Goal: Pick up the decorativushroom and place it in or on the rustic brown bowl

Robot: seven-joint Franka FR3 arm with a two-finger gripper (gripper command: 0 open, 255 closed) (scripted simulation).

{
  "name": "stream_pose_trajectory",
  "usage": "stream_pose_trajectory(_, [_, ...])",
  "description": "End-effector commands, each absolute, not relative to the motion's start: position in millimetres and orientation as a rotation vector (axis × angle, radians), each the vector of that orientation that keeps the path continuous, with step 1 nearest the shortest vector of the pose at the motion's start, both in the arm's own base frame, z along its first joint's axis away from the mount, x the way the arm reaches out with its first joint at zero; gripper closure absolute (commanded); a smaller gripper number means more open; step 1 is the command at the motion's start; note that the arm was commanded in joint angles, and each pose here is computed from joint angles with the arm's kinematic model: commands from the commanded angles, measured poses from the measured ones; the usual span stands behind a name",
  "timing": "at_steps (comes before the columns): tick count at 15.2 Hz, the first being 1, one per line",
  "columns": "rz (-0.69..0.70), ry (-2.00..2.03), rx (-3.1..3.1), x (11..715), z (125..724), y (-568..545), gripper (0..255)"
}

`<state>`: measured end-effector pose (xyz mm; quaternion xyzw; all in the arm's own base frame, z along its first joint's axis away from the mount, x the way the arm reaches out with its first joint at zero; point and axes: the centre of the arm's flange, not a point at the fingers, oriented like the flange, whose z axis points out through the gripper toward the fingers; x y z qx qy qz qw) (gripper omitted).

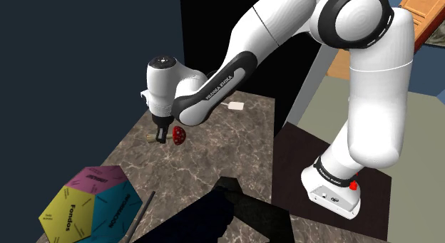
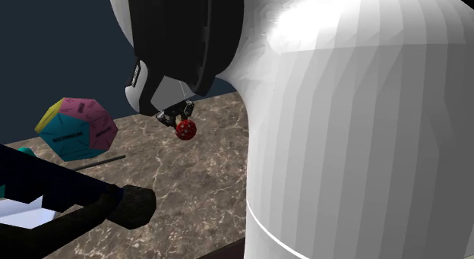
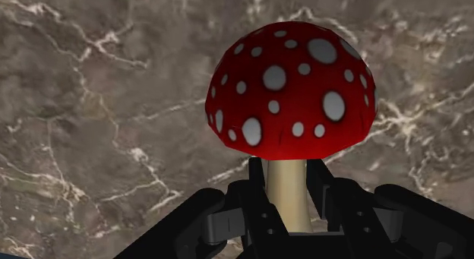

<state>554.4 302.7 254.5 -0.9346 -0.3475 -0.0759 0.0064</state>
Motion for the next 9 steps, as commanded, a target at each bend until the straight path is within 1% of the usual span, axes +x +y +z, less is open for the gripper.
stream_pose_trajectory(1, [-0.238,-1.087,-2.924,554,255,303,255])
stream_pose_trajectory(9, [-0.238,-1.087,-2.924,554,291,303,255])
